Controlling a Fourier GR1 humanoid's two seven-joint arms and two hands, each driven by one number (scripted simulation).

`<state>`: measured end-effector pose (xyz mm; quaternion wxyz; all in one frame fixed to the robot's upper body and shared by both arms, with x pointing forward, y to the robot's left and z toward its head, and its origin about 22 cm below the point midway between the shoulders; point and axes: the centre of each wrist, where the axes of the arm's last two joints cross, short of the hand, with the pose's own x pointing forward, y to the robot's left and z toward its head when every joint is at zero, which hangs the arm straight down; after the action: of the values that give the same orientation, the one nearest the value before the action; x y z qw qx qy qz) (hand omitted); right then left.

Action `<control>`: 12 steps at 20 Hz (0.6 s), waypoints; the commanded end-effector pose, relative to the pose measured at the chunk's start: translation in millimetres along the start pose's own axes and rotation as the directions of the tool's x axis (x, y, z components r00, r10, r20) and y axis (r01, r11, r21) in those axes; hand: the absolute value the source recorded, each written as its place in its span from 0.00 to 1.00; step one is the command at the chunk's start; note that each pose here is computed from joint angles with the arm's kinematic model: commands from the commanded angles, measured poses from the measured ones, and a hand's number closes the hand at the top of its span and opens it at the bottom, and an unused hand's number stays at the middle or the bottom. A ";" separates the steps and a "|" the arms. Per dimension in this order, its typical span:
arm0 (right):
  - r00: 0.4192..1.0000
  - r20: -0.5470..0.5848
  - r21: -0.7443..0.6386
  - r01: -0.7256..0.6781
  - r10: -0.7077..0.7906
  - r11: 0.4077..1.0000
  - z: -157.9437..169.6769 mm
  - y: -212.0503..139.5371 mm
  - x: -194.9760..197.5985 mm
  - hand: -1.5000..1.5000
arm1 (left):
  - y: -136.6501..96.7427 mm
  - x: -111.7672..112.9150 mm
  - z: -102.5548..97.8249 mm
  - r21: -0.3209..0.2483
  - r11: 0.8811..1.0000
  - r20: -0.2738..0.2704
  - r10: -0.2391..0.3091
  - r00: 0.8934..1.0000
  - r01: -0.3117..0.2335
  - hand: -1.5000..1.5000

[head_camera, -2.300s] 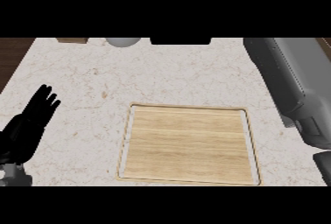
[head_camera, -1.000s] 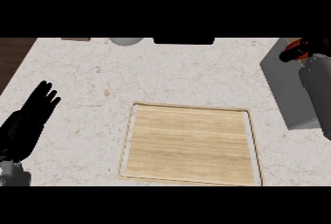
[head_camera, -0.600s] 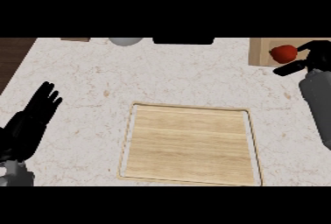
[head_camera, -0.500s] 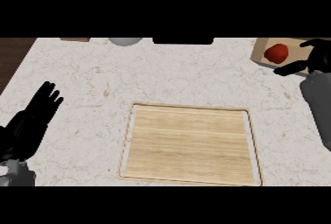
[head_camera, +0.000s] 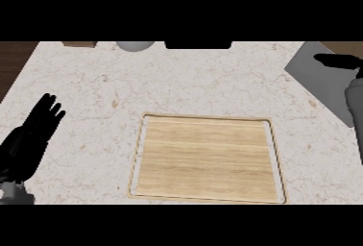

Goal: Pick the bell pepper from the tray and place it in the cardboard box

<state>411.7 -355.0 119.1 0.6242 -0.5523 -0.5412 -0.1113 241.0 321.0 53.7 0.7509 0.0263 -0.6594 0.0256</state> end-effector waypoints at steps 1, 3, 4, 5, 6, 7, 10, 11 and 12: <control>0.990 -0.005 -0.059 0.139 -0.140 0.989 0.4 -20.9 -13.9 0.00 | 3.6 -7.1 -6.5 0.015 1.000 -0.018 0.005 1.000 -0.004 0.50; 0.990 -0.026 -0.056 0.134 -0.136 0.989 -8.7 -51.8 -24.2 0.00 | 11.5 -4.6 8.0 0.010 1.000 -0.012 0.006 1.000 -0.006 0.50; 0.990 -0.040 -0.067 0.132 -0.135 0.989 0.1 -45.0 -36.3 0.00 | -9.7 3.8 -10.8 0.017 1.000 -0.008 -0.009 1.000 0.010 0.50; 0.982 -0.040 -0.090 0.179 -0.183 0.980 3.1 -57.6 -45.5 0.00 | 12.6 5.7 1.2 0.009 1.000 -0.004 -0.009 1.000 0.009 0.50; 0.979 -0.038 -0.091 0.196 -0.200 0.976 8.5 -63.9 -41.7 0.00 | 11.3 -0.7 -6.3 0.017 1.000 0.012 0.009 1.000 -0.009 0.50; 0.979 -0.036 -0.096 0.194 -0.198 0.976 7.1 -70.1 -59.7 0.00 | 14.3 -4.7 0.3 0.013 1.000 0.001 -0.018 1.000 0.018 0.50; 0.973 -0.014 -0.082 0.229 -0.230 0.970 0.6 -111.6 -79.6 0.00 | 10.4 -7.6 -8.5 0.018 1.000 -0.014 -0.006 1.000 0.006 0.50; 0.979 -0.018 -0.051 0.202 -0.203 0.978 12.1 -110.2 -74.8 0.00 | -5.6 -14.8 -3.1 0.018 1.000 0.000 0.002 1.000 -0.002 0.50; 0.981 -0.002 -0.026 0.195 -0.195 0.981 18.5 -120.1 -73.9 0.00 | -7.0 -8.5 -4.2 0.024 1.000 -0.004 -0.009 1.000 0.009 0.50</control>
<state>316.6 -413.0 118.6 0.6025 -0.5135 -0.5786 -0.1963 243.1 323.3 46.6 0.7520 0.0337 -0.6576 0.0299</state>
